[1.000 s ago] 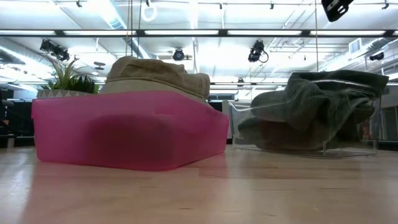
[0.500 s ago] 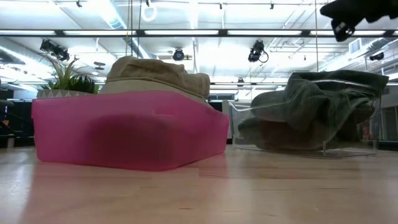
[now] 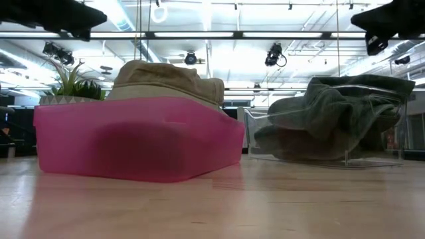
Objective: Pick & Place hat
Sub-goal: Return to Home Position
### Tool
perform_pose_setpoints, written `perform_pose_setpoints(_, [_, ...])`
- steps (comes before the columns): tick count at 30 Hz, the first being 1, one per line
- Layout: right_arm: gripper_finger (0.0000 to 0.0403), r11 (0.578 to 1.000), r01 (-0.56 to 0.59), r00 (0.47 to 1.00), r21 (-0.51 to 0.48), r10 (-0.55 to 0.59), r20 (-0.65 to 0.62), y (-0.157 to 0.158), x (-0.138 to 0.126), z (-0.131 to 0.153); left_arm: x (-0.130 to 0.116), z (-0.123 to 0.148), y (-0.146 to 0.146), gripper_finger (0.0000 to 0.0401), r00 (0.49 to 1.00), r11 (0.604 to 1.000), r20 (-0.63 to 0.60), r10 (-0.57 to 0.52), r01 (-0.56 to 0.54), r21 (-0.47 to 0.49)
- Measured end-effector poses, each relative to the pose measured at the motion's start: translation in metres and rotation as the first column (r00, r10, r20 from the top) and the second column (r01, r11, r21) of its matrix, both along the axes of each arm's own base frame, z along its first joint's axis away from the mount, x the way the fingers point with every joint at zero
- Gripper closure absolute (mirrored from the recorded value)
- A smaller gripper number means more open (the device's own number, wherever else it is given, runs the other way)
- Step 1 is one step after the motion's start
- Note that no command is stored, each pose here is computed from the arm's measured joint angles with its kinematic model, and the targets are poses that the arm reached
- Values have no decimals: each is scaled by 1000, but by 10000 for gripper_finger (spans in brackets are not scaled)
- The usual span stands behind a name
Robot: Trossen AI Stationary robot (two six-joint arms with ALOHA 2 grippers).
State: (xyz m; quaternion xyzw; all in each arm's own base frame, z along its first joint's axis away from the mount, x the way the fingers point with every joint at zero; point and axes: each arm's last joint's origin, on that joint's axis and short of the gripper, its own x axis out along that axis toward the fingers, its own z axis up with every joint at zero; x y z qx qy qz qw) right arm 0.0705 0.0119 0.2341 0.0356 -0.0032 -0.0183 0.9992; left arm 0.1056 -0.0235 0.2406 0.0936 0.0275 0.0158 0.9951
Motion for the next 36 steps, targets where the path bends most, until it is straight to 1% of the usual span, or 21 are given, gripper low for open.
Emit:
perform_pose_setpoints(2, [399,999,53,998,10,-54,25,-3,-3,2,-8,-2,4,348,999,1000,42,16,-17,8])
perform_pose_setpoints(4, [399,997,80,997,5,-80,13,-3,-3,0,-15,-5,7,348,997,999,73,33,-32,-3])
perform_pose_setpoints(6, [399,998,63,998,7,-63,12,-3,-2,-1,-20,-11,9,348,994,999,106,36,-34,-16])
perform_pose_setpoints(10, [399,999,38,999,3,-38,6,0,4,-13,-25,-25,10,348,988,999,152,-5,10,-34])
perform_pose_setpoints(12, [399,1000,27,1000,4,-27,10,1,6,-18,-23,-29,10,348,990,999,142,-14,19,-32])
perform_pose_setpoints(15, [399,1000,26,1000,1,-26,0,2,10,-27,-22,-28,10,348,990,999,141,-15,20,-33])
perform_pose_setpoints(19, [399,1000,19,1000,13,-19,-9,4,14,-37,-20,-35,9,348,990,998,136,-44,50,-41])
perform_pose_setpoints(22, [399,1000,14,1000,22,-14,-12,5,17,-47,-16,-46,7,348,989,995,127,-71,79,-55])
perform_pose_setpoints(26, [399,1000,-19,1000,25,19,-7,7,21,-58,-13,-54,6,348,987,995,146,-74,83,-53])
perform_pose_setpoints(32, [399,1000,-20,1000,24,20,5,7,21,-58,-13,-55,6,348,987,996,141,-81,87,-34])
perform_pose_setpoints(36, [399,1000,-20,1000,24,20,5,7,21,-58,-13,-58,4,348,982,987,109,-152,156,-28])
